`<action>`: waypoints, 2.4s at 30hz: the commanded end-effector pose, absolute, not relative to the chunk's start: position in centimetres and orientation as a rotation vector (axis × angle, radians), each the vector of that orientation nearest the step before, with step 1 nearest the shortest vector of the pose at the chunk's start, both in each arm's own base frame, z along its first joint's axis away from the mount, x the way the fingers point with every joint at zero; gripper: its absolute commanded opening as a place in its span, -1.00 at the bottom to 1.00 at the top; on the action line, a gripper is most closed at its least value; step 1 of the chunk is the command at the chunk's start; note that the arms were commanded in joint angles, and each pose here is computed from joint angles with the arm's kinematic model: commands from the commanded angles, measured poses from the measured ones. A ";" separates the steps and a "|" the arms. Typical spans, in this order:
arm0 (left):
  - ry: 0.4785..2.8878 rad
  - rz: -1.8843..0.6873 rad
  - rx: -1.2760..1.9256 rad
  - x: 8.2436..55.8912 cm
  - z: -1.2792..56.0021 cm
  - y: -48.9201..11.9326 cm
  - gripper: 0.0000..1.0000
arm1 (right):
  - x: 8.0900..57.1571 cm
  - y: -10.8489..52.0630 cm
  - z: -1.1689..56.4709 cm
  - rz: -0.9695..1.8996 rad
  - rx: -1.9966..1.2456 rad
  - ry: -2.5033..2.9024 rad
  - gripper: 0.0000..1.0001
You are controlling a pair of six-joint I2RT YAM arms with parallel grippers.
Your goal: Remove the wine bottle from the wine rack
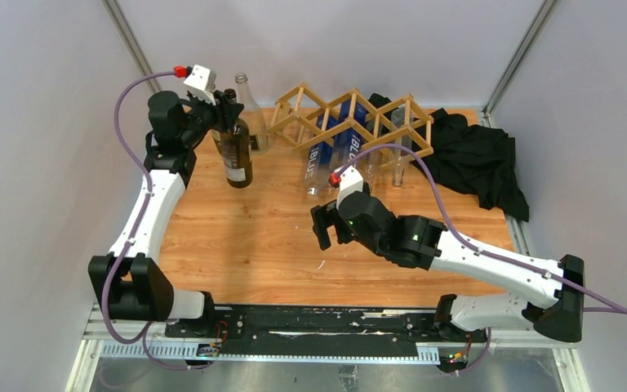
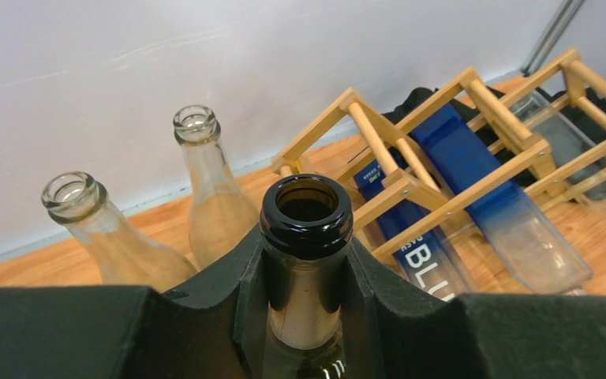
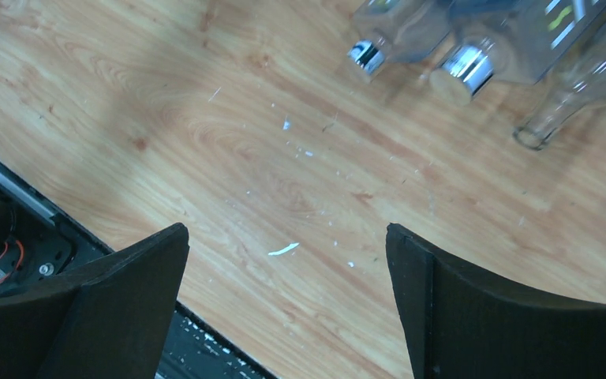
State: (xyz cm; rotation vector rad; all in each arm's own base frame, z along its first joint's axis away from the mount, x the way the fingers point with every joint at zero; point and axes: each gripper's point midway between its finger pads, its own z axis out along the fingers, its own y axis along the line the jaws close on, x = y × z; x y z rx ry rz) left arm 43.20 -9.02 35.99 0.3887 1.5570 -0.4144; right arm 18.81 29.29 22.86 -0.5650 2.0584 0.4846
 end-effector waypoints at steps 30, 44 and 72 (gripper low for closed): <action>1.188 -0.285 0.468 47.9 31.8 -7.7 -1.00 | 35.2 22.1 26.8 0.317 -0.042 2.203 1.00; 1.221 -0.302 0.446 48.4 31.4 -6.4 0.14 | 36.8 23.0 23.1 0.376 0.021 2.284 1.00; 1.720 -0.246 0.339 41.8 33.7 -0.2 1.00 | 42.4 24.1 15.2 0.371 0.222 2.353 0.98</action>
